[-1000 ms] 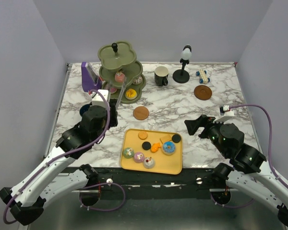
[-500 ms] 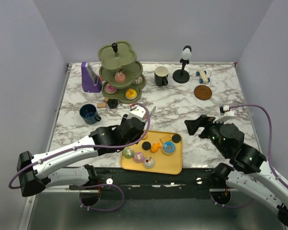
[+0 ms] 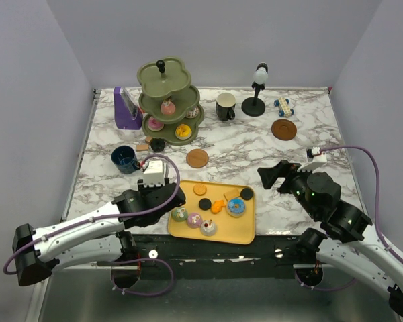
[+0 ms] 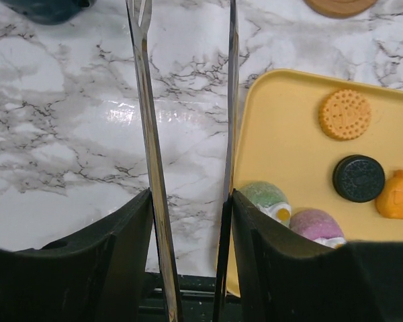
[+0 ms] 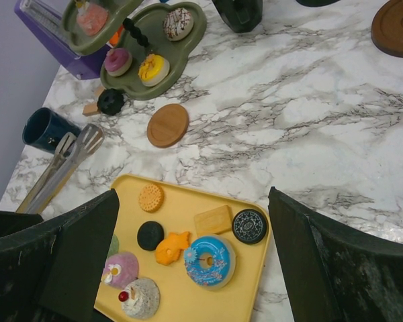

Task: Serve the afternoon tea
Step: Pick up the desert from the tray.

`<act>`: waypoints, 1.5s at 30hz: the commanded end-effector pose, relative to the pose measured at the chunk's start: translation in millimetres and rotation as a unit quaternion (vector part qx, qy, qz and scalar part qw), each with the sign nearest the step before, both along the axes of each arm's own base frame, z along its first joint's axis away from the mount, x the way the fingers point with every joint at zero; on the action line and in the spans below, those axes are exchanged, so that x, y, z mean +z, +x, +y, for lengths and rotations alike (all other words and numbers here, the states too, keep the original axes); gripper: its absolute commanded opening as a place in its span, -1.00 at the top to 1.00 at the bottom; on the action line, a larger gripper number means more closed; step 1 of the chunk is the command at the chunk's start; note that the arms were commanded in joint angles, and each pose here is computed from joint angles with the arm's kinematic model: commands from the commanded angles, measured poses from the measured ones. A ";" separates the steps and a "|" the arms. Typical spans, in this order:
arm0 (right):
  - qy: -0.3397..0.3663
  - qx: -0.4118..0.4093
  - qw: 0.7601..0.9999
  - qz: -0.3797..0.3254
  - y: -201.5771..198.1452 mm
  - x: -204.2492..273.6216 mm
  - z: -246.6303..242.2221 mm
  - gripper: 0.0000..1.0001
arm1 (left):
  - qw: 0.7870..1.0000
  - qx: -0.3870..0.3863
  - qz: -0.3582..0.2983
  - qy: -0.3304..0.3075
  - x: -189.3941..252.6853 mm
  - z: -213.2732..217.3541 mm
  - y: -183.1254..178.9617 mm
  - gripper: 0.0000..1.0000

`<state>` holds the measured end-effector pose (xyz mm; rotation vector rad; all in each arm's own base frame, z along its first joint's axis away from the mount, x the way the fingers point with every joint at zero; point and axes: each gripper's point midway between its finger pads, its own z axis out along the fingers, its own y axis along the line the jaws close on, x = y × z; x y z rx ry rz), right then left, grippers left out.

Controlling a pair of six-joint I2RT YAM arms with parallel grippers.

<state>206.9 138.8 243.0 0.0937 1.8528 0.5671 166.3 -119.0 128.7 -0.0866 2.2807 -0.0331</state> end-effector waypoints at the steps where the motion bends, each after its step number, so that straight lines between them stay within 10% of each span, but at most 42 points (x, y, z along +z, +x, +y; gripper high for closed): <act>1: 0.002 0.008 1.000 -0.003 -1.8 -0.6 2.1 -0.99 | 0.998 0.043 0.007 0.035 -12.1 11.0 1.7 -0.11; 17: 0.004 0.016 1.000 -0.004 -3.2 0.2 4.4 -0.99 | 1.000 0.021 0.019 -0.001 -27.8 -12.4 3.7 -0.20; 27: 0.003 0.012 1.000 -0.003 -2.2 -0.4 3.4 -1.00 | 0.994 -0.106 -0.003 -0.026 59.7 -25.4 -8.4 -0.16; 45: 0.001 -0.004 1.000 -0.005 -0.8 1.5 -2.7 -1.00 | 0.885 -0.453 0.110 0.019 100.3 -86.2 -127.1 -0.12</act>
